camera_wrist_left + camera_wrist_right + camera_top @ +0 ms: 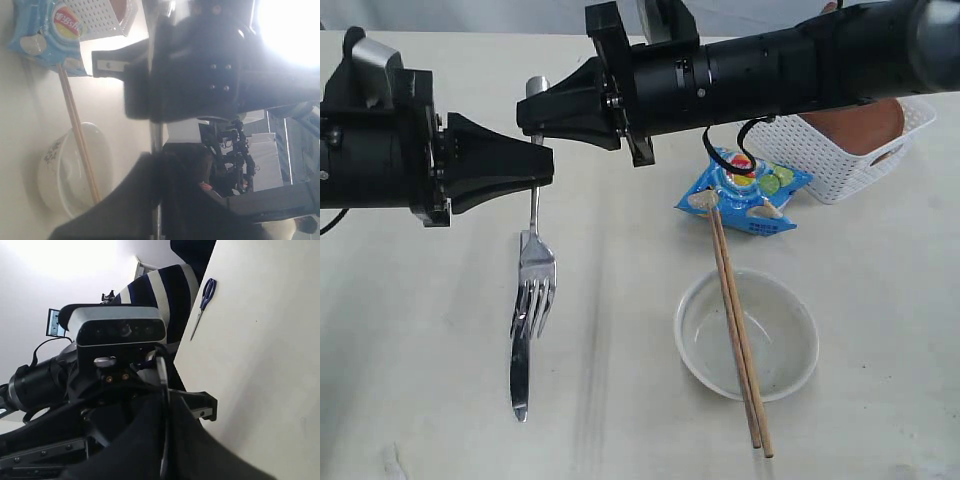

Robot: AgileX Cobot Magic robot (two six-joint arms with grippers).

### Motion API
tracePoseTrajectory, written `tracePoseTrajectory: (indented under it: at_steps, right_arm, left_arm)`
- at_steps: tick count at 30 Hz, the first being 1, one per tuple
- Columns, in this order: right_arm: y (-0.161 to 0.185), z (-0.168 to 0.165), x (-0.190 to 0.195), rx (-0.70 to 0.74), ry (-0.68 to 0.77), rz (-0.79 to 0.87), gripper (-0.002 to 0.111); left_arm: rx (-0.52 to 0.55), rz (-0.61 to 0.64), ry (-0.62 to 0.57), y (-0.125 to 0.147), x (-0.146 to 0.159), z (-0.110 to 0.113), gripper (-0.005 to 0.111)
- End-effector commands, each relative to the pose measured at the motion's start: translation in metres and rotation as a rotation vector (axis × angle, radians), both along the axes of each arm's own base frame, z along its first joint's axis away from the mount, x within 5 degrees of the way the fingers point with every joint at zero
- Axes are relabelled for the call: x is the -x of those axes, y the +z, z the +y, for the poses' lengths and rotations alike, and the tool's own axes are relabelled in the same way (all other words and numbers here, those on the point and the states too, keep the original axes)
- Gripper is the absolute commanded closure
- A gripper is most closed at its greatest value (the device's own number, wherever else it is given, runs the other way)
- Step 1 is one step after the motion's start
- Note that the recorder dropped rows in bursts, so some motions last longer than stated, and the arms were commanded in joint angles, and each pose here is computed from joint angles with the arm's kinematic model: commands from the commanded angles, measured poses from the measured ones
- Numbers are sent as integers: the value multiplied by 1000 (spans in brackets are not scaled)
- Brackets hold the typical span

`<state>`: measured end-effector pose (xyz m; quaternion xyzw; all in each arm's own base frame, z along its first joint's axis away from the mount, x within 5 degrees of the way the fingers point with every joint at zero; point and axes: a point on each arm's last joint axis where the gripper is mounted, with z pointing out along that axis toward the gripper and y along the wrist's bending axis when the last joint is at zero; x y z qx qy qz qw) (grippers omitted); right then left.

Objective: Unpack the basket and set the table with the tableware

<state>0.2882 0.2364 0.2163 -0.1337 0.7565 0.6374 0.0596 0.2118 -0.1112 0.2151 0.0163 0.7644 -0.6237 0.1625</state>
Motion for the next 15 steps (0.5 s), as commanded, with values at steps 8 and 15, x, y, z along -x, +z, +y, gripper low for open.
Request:
tracePoseTrajectory:
  at_steps: [8, 15]
  right_arm:
    - [0, -2, 0, -6, 8, -6, 70]
    - [0, -2, 0, -2, 4, 0, 56]
  left_arm:
    - [7, -8, 2, 2, 0, 0, 107]
    - [0, -15, 6, 2, -1, 0, 107]
